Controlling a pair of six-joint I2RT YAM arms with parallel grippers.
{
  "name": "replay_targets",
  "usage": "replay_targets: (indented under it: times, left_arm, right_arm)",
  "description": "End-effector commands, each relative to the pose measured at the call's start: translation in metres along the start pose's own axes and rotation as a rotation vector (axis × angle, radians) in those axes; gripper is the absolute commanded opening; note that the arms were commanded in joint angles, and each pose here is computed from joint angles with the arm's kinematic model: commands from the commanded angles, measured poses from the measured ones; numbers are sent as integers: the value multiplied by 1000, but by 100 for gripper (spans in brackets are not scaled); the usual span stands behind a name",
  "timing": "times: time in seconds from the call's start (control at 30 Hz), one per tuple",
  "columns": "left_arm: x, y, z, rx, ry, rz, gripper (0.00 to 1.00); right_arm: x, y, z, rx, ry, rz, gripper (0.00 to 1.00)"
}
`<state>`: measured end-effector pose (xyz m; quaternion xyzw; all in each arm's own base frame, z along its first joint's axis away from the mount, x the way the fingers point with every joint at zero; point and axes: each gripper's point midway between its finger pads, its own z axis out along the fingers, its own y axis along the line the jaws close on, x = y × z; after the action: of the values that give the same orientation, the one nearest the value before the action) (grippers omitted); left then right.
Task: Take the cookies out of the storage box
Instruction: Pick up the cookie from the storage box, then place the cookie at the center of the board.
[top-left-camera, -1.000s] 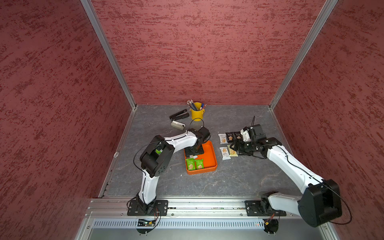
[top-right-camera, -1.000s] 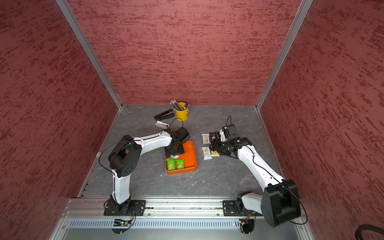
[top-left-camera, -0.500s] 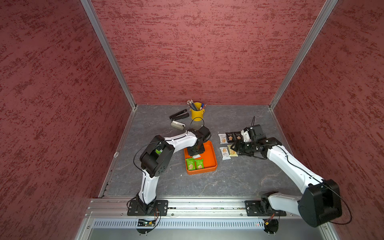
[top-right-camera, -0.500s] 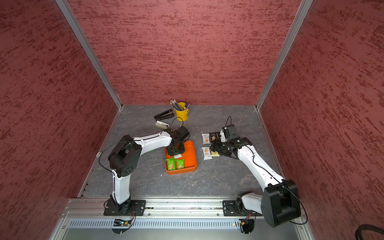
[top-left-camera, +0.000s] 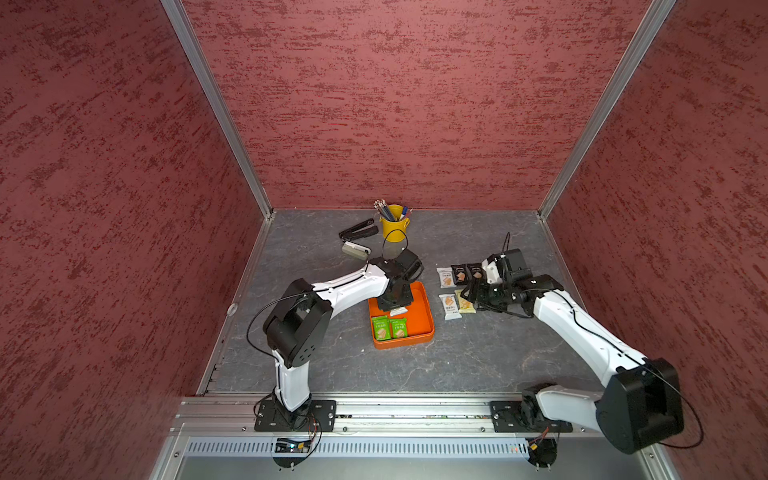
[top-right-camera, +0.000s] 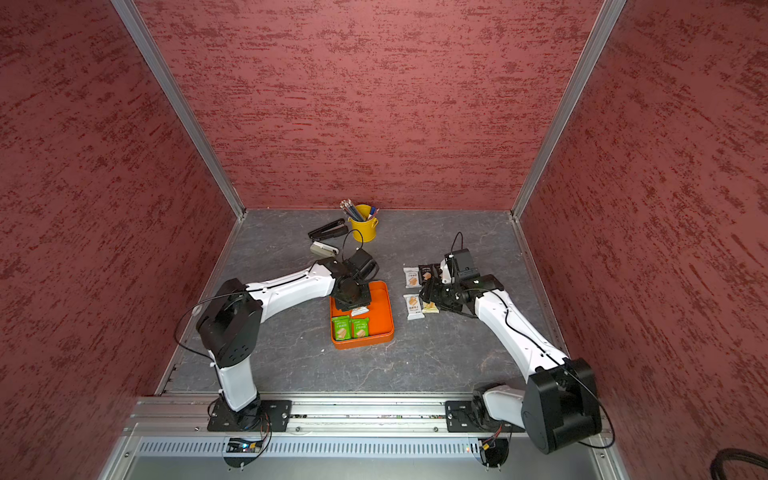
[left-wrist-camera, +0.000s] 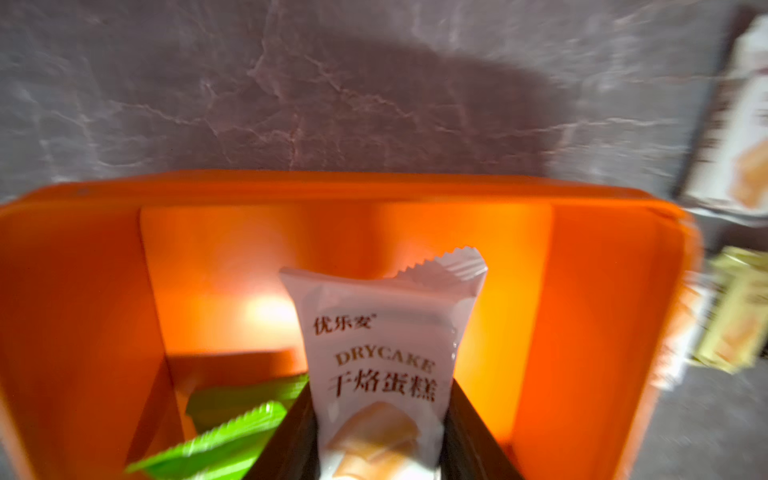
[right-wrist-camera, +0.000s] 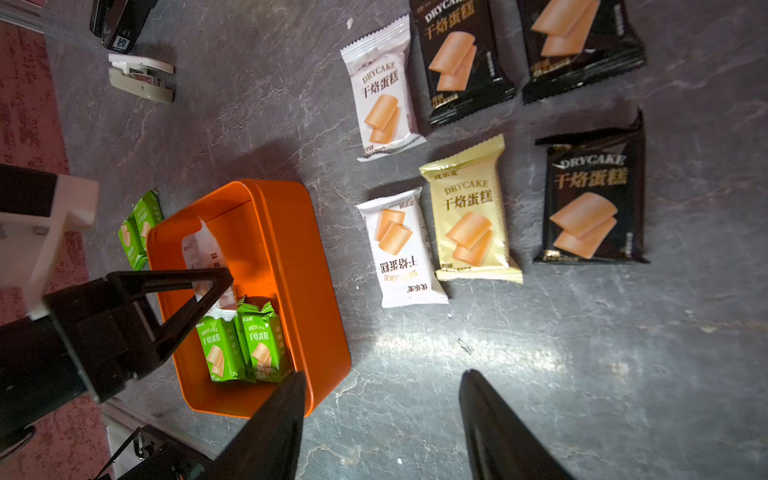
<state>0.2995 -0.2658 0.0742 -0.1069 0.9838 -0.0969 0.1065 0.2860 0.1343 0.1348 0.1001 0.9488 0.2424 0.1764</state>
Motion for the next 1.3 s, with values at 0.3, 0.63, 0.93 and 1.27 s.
replay_targets:
  times: [0.3, 0.63, 0.93, 1.27]
  left_arm:
    - [-28, 14, -56, 127, -111, -41, 39]
    - [-78, 91, -61, 84, -130, -117, 39]
    - [-112, 126, -32, 27, -89, -92, 39]
    - [-133, 128, 13, -44, -9, -15, 39]
  right_arm:
    - [-9, 14, 15, -92, 2, 85, 62]
    - [-15, 23, 23, -110, -25, 144, 62]
    - [-13, 28, 34, -81, -43, 189, 62]
    - [-13, 33, 36, -36, -73, 216, 62]
